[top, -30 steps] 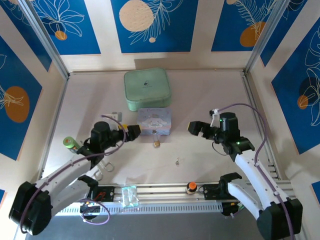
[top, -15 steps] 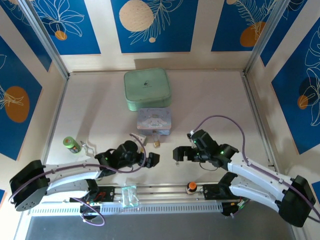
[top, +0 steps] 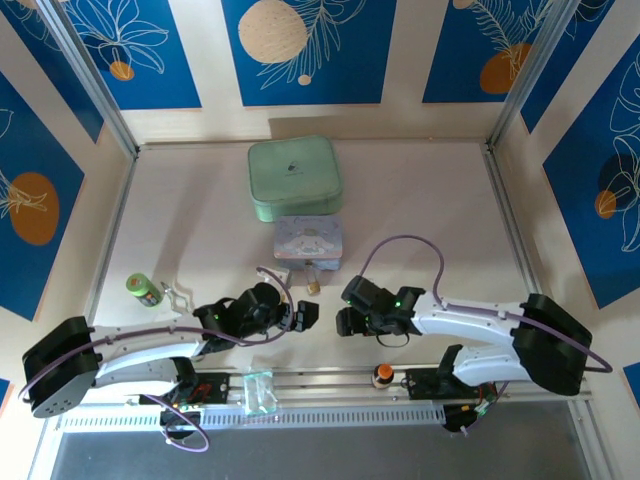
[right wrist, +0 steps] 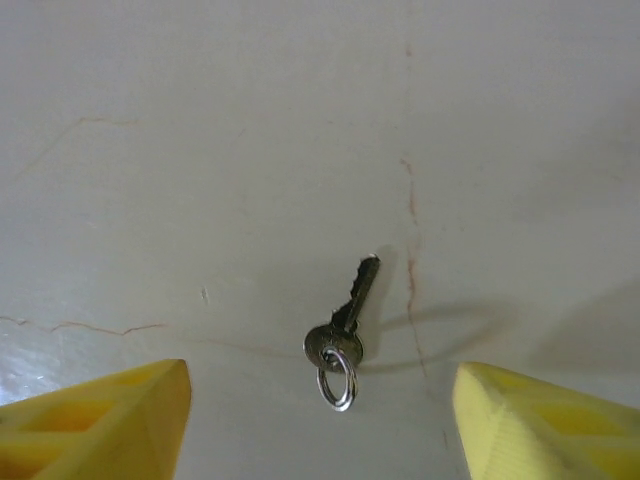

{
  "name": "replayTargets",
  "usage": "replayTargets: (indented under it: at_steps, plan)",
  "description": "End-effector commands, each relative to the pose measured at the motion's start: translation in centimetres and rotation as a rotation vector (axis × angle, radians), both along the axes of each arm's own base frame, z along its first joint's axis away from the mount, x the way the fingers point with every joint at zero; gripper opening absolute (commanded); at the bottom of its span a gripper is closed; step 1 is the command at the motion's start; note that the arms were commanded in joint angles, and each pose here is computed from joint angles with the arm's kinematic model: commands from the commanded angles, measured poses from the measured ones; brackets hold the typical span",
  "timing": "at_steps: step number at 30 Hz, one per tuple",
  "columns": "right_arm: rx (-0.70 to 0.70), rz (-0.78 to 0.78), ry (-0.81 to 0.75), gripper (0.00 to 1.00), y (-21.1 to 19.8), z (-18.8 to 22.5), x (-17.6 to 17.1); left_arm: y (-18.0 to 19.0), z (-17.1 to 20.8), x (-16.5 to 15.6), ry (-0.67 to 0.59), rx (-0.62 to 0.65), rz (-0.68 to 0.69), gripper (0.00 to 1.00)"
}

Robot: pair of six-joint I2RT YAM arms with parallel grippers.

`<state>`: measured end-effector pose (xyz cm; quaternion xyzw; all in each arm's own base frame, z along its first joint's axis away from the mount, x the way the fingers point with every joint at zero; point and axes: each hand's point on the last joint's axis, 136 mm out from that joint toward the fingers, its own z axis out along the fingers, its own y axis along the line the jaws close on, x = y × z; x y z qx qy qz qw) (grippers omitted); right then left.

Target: Unlock a padlock with a key

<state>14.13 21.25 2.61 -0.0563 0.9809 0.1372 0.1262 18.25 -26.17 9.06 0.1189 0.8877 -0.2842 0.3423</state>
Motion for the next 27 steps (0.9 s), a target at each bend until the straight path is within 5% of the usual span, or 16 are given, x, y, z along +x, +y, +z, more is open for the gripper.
replayTargets:
  at_steps: [1, 9, 16, 20, 27]
  plan:
    - [-0.036, -0.032, -0.021, 0.61, 0.6, -0.2, 0.7, -0.3, 1.1, 0.2, -0.014, -0.018, 0.011, 0.99]
    - [-0.239, -0.041, -0.036, 0.52, -0.4, -1.4, 0.3, 0.2, 0.7, 0.5, -0.006, 0.001, 0.044, 0.99]
    - [-0.244, -0.052, 0.019, 0.44, -1.0, -2.2, -0.8, 0.9, 0.7, 0.6, -0.016, -0.002, 0.074, 1.00]
    - [-0.248, -0.034, 0.043, 0.09, -1.4, -2.5, -1.5, 1.0, 0.9, 0.6, -0.020, -0.008, 0.075, 1.00]
    - [-0.233, -0.043, 0.053, 0.12, -2.0, -2.9, -1.5, 1.1, 0.5, 0.5, -0.016, -0.011, 0.075, 1.00]
